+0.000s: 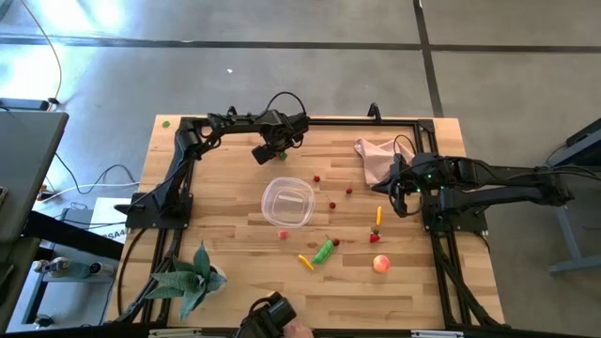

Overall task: Pick and placing Produce into tupperware
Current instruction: Put the carrot into the transparent bin

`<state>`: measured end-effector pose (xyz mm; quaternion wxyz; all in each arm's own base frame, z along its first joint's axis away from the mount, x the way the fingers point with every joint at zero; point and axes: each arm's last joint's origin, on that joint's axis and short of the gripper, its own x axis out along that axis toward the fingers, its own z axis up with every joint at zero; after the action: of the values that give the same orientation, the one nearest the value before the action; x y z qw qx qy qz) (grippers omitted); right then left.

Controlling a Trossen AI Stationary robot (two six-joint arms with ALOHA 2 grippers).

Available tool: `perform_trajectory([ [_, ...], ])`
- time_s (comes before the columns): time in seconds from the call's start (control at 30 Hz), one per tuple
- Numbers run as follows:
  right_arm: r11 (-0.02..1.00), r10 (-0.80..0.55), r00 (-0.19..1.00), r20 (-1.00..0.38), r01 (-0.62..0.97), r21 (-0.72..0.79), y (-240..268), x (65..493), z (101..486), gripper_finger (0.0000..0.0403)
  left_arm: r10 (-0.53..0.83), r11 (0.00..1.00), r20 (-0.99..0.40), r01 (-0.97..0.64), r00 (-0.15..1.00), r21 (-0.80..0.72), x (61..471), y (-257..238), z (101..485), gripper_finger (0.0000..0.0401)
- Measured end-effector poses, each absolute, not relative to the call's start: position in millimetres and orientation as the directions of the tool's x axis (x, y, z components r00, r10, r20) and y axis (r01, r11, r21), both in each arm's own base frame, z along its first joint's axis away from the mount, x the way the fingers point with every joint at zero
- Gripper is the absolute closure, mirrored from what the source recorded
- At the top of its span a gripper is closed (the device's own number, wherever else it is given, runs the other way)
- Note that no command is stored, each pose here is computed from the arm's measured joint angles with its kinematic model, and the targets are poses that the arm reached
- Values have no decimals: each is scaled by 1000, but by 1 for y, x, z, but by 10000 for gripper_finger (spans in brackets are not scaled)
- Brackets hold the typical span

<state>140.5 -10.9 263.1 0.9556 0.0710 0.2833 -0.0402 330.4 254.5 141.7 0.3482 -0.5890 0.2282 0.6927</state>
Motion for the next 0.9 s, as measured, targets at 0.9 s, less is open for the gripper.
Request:
perform_trajectory([
  [0.9, 987, -36, 836, -547, 117, 114, -11, 140, 263, 402, 145, -577, -984, -817, -103, 1, 334, 251, 188, 237],
])
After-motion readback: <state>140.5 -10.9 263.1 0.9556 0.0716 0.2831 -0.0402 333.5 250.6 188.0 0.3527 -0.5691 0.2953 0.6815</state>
